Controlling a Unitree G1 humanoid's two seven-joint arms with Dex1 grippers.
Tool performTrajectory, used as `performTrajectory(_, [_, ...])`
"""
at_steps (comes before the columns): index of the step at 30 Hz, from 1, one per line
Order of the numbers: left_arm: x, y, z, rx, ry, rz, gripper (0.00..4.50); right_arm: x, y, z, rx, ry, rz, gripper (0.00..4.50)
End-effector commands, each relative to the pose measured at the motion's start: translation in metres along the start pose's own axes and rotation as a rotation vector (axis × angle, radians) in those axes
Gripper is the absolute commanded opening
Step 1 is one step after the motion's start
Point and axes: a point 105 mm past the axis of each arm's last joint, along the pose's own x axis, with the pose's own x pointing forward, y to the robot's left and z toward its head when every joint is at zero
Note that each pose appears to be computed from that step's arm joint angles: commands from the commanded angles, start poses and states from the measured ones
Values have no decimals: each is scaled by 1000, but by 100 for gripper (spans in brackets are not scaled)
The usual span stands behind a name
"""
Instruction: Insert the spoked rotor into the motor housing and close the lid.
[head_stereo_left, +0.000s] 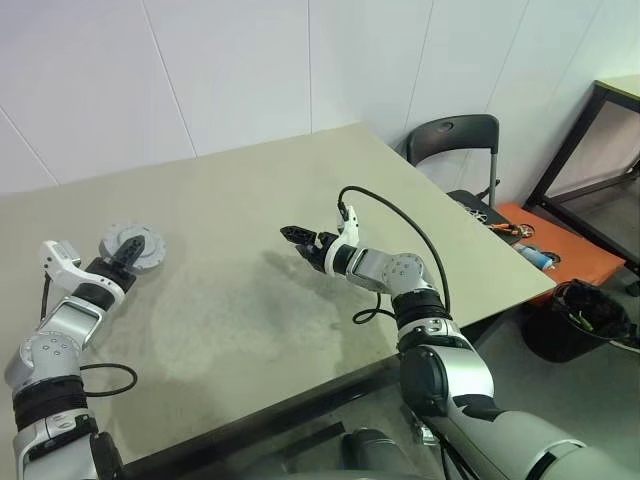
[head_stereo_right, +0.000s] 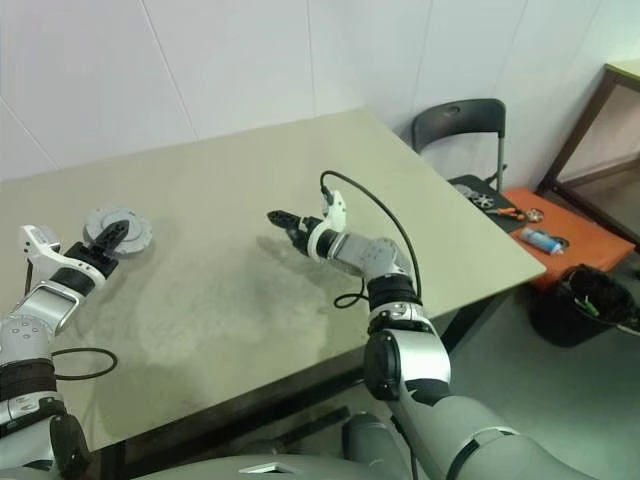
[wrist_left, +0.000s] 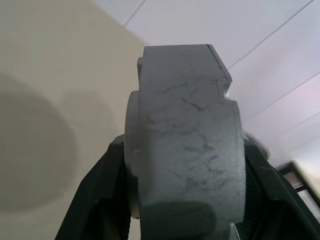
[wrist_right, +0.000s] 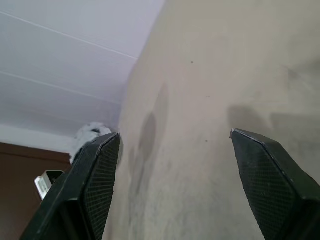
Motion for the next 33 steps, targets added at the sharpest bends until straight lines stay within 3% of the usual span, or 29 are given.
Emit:
performTrajectory(1, [3, -1, 23, 52, -70, -29, 224, -1, 4, 7, -22, -22, 0, 367])
performTrajectory(13, [-12, 36, -32, 105, 108, 87, 224, -3, -5, 4, -53, -8, -50, 367])
performTrajectory(19, [-24, 51, -30, 145, 115, 176, 224, -2, -8, 1, -58, 1, -64, 367])
performTrajectory(23, [-28, 58, -26, 219, 118, 207, 343, -2, -8, 0, -61, 3, -66, 371])
performTrajectory(26, [-30, 54, -30, 185, 155, 172, 445, -2, -8, -1, -61, 6, -62, 371])
performTrajectory(33, [-51, 67, 1, 179, 120, 179, 445, -2, -9, -4, -66, 10, -58, 371])
